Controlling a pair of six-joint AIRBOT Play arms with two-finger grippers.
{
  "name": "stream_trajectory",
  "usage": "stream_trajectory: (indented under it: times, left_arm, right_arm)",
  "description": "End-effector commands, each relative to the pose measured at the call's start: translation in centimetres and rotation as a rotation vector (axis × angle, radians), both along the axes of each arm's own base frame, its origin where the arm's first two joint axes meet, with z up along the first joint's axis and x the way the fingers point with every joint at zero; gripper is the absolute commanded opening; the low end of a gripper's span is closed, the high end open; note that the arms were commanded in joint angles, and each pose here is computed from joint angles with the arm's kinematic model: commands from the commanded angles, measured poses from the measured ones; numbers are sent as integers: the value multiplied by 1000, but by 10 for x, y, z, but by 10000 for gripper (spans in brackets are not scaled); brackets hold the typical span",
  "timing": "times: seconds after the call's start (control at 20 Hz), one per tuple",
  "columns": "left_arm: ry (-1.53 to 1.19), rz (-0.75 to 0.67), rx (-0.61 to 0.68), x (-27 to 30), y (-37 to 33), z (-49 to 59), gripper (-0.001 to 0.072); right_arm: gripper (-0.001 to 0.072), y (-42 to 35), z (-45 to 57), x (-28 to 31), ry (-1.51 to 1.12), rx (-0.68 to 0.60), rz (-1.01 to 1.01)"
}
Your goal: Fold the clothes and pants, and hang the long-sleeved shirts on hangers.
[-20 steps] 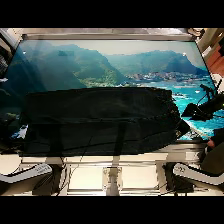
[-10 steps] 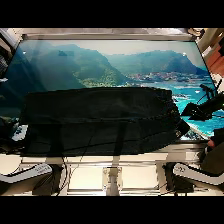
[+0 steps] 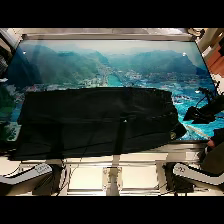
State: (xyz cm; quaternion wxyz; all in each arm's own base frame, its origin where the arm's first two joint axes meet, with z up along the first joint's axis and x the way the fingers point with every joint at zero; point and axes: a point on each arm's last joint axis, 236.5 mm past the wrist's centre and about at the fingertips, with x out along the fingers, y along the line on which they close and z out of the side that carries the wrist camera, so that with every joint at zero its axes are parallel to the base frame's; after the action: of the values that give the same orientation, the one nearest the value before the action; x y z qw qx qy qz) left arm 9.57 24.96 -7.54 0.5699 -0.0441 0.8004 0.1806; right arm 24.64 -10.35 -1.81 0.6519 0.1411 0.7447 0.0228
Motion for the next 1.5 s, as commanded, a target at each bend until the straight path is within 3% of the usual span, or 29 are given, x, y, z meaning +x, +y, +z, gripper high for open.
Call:
stream_trajectory:
  times: [0.0,0.2,0.55,0.85,0.9,1.0,1.1,1.2,1.3,1.45]
  left_arm:
    - [-31,68,159,-8,38,18,26]
    - [-41,80,167,-11,42,18,26]
    - [-53,79,170,-8,42,17,27]
    - [-61,75,176,-6,44,17,27]
    - [-61,76,176,-6,44,17,27]
    - [-66,79,171,-5,43,16,27]
    - [-70,46,110,-2,33,12,26]
    - [-106,-44,-31,11,9,2,23]
    - [-307,-167,-226,61,-28,6,23]
    - [-558,-131,-181,125,-12,56,23]
  right_arm:
    - [548,-17,-4,-1,-7,-66,68]
    - [547,5,-15,9,-65,31,91]
    - [547,56,-64,-53,77,221,155]
    - [545,75,-70,-52,45,288,140]
    - [515,78,-70,-54,50,300,137]
    - [323,91,-68,-68,97,357,136]
    - [42,102,-58,-92,193,421,163]
    - [19,102,-40,-103,257,458,194]
    - [19,95,-12,-100,279,485,216]
    - [18,71,16,-54,96,394,171]
